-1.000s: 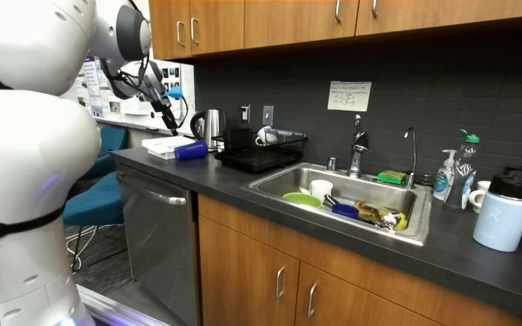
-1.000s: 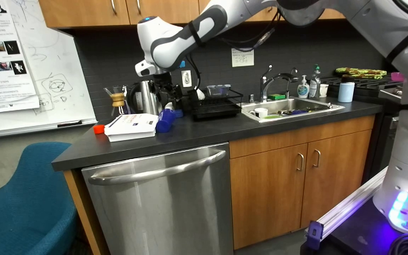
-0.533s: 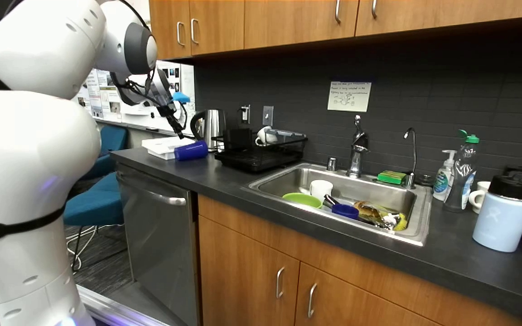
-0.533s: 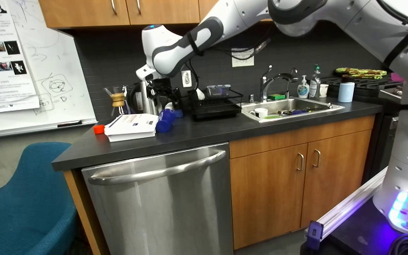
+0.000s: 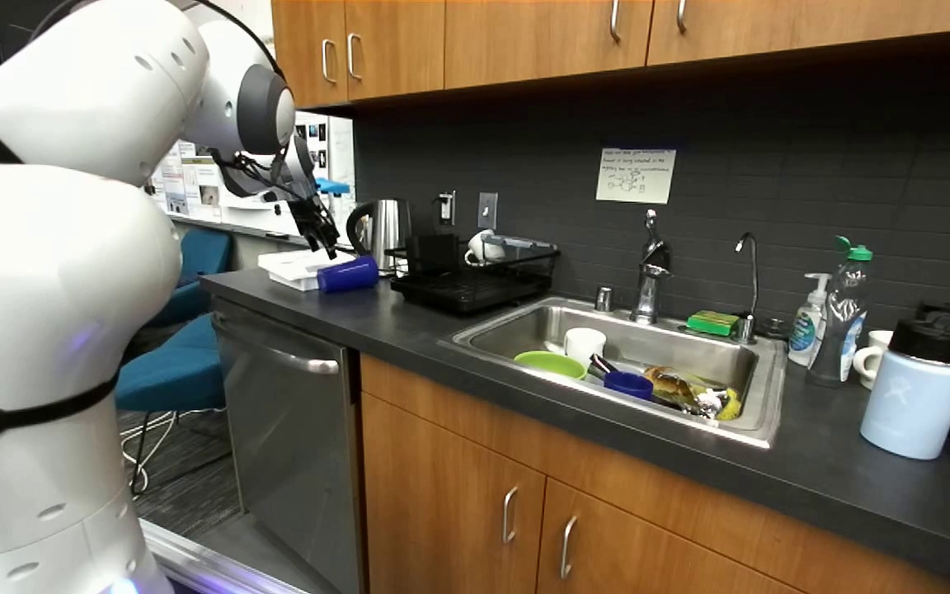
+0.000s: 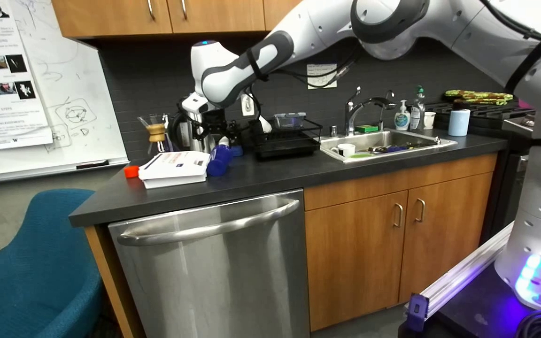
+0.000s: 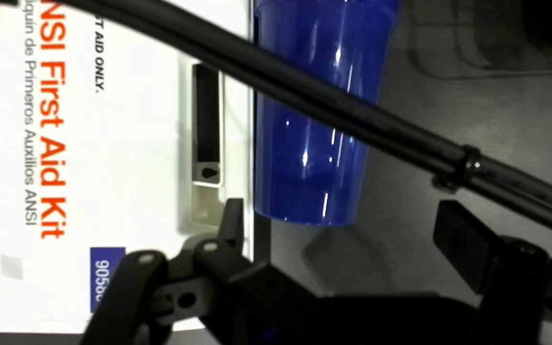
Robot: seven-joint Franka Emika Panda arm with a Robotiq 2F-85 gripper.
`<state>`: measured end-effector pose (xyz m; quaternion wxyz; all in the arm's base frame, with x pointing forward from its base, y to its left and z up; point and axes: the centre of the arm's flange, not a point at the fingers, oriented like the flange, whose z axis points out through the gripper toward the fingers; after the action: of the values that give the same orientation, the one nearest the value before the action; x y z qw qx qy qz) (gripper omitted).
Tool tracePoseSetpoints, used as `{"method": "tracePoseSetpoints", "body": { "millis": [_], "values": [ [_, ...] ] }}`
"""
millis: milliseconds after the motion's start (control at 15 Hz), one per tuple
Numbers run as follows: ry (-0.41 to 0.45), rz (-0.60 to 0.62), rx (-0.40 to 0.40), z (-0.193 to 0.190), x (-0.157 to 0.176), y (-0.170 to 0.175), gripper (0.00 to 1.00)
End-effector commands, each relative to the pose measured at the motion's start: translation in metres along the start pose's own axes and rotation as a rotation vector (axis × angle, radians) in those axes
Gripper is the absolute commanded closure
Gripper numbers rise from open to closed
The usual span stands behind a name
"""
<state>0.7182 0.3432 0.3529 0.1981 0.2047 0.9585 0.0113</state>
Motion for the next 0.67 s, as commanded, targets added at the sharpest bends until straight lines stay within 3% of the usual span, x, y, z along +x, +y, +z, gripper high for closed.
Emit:
{"method": "tracePoseSetpoints", "body": {
  "millis": [0, 600],
  "values": [
    [0.033, -0.056, -0.004, 0.01, -0.019, 0.004, 0.0],
    [0.088, -0.058, -0.001, 0.039, -0.028, 0.0, 0.0]
  ]
}}
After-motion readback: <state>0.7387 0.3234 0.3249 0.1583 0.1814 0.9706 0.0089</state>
